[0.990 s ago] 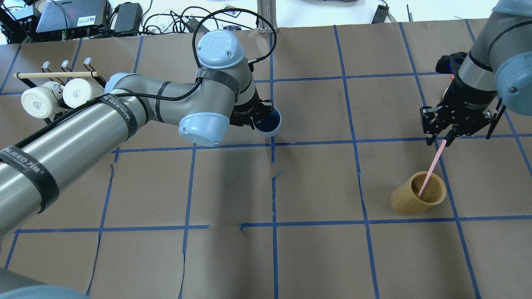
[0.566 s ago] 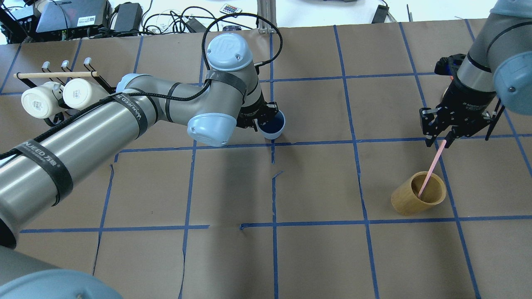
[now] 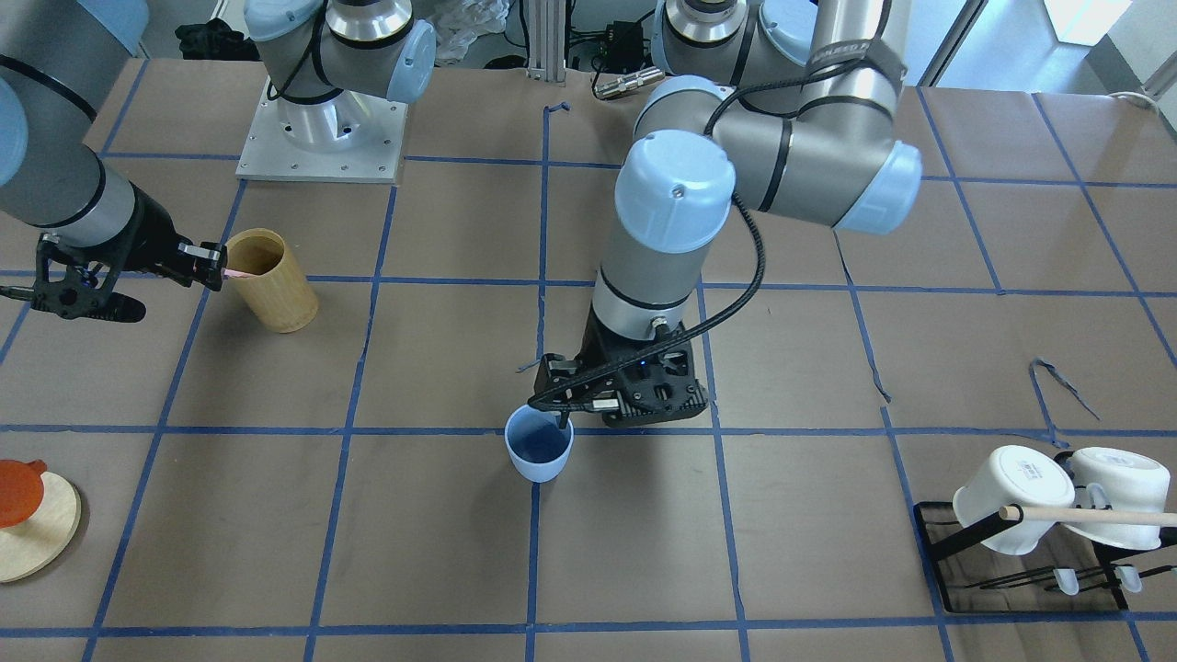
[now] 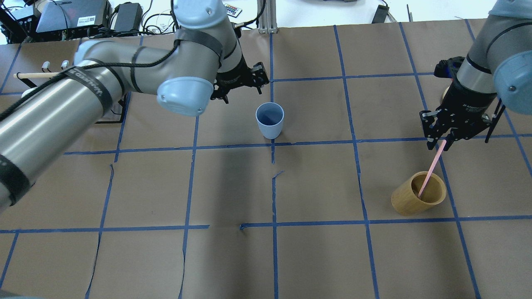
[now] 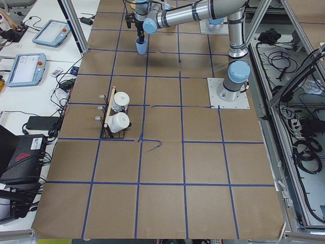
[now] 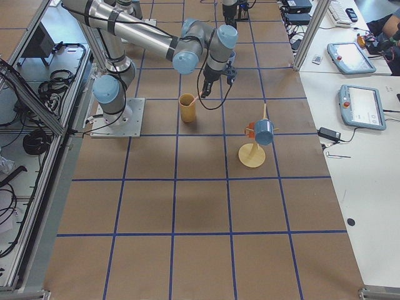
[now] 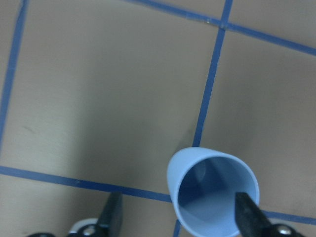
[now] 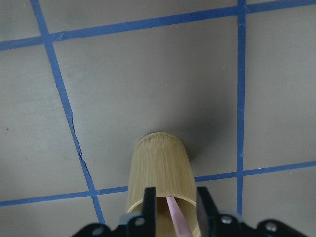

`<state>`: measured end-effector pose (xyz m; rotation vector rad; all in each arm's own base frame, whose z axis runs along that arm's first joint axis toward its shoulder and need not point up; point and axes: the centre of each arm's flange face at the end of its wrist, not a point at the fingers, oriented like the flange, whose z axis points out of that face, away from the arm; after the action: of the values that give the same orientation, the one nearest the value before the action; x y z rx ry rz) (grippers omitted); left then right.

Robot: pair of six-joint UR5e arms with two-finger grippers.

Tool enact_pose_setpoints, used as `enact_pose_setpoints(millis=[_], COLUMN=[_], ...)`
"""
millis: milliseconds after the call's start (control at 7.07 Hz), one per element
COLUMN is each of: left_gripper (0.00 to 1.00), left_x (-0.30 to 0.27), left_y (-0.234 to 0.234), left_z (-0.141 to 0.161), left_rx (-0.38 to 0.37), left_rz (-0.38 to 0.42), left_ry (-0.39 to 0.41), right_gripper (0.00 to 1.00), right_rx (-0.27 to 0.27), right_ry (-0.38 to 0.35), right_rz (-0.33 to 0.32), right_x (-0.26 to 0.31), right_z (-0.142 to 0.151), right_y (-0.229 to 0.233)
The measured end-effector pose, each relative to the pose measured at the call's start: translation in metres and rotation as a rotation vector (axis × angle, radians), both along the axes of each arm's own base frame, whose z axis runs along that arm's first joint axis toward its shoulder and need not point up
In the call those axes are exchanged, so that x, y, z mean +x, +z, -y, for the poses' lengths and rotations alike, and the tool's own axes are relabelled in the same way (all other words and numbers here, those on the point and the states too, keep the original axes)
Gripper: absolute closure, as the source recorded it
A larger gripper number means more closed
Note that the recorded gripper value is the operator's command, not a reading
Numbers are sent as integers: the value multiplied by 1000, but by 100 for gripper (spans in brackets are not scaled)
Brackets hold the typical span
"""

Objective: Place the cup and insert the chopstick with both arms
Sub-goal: 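Raise the left gripper back to its start while the right gripper lifts the pink chopstick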

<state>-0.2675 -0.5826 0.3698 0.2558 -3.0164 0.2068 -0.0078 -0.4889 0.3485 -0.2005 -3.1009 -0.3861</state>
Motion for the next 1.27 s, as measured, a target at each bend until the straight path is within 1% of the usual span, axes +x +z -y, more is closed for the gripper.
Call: enact_pose_setpoints(millis=[141, 283, 424, 566, 707, 990, 1273], left_gripper=[0, 0, 0, 0, 0, 0, 0], left_x=[40, 78, 106, 119, 124, 128, 139], left_y=[45, 85, 117, 135, 142, 147, 150], left_z=[-5, -15, -31, -44, -52, -58, -59], left_rx=[8, 0, -4, 7, 15, 17, 20], left_rz=[37, 78, 105, 112, 113, 122, 122], left_ry=[-83, -154, -187, -195, -197, -195, -177], right_gripper=[84, 95, 100, 100, 100, 100, 100], right_rx=[1, 1, 1, 3, 6, 4, 21], right_ry=[0, -1, -1, -1, -1, -1, -2], right_rz=[1, 3, 5, 5, 6, 6, 15], right_x=[0, 0, 1, 1, 1, 0, 1], right_z=[0, 0, 0, 0, 0, 1, 2], right_y=[0, 0, 0, 0, 1, 8, 34])
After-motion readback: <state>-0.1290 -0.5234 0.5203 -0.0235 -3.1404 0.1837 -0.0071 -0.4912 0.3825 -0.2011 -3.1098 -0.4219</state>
